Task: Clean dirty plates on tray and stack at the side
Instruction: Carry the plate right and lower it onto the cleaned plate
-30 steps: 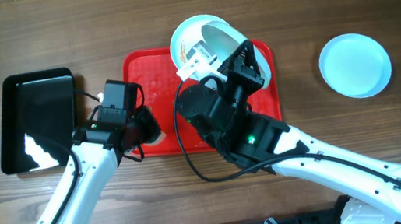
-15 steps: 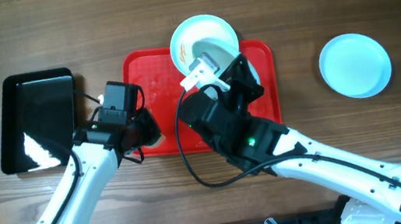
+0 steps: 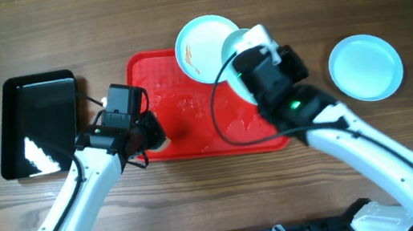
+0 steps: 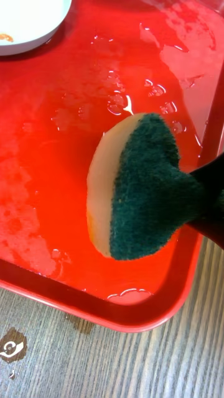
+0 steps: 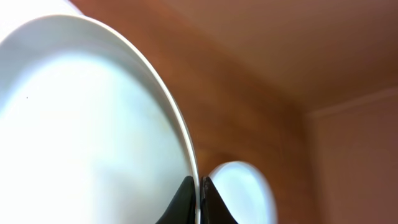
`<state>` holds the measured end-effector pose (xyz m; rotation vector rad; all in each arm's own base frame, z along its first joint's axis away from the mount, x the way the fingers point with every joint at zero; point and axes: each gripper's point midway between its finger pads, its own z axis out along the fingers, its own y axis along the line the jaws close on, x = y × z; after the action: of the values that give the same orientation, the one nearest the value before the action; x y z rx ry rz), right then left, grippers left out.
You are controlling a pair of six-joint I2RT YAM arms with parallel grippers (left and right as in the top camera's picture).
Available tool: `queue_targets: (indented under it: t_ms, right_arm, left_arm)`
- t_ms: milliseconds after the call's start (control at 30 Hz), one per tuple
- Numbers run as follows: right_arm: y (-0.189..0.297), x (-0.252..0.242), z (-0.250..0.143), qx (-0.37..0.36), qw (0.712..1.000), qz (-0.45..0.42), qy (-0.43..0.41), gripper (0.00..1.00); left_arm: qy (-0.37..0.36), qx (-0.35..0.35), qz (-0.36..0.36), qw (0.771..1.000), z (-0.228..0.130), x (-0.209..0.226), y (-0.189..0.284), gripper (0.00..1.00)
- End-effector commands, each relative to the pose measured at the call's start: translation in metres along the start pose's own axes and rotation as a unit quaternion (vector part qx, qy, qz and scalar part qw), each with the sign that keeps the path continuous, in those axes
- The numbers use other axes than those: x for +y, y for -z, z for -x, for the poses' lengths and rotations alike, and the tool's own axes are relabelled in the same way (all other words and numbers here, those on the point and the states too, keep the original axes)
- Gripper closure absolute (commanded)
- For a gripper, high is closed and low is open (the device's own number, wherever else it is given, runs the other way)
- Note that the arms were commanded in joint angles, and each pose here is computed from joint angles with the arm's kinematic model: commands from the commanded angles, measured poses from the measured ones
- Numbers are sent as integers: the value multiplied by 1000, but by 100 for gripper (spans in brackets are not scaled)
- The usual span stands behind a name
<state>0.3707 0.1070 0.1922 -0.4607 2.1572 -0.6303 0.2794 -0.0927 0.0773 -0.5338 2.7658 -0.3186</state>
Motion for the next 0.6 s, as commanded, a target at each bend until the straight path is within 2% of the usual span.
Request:
queue_targets:
  t_ms: [0, 267, 433, 500, 567]
  right_arm:
    - [-17, 8, -8, 21, 975, 152, -160, 96]
    - [-23, -32, -13, 4, 907, 305, -290, 96]
    - [-46, -89, -46, 21, 878, 276, -390, 96]
    - [-65, -127, -85, 46, 870, 225, -437, 96]
    - [-74, -137, -106, 65, 861, 207, -461, 96]
  left_arm:
    - [4, 7, -5, 1000, -4, -1, -2, 96]
    - [0, 5, -6, 1000, -3, -2, -2, 96]
    - [0, 5, -6, 1000, -3, -2, -2, 96]
    - [0, 5, -7, 1000, -3, -2, -2, 96]
    - [0, 4, -7, 1000, -3, -3, -2, 96]
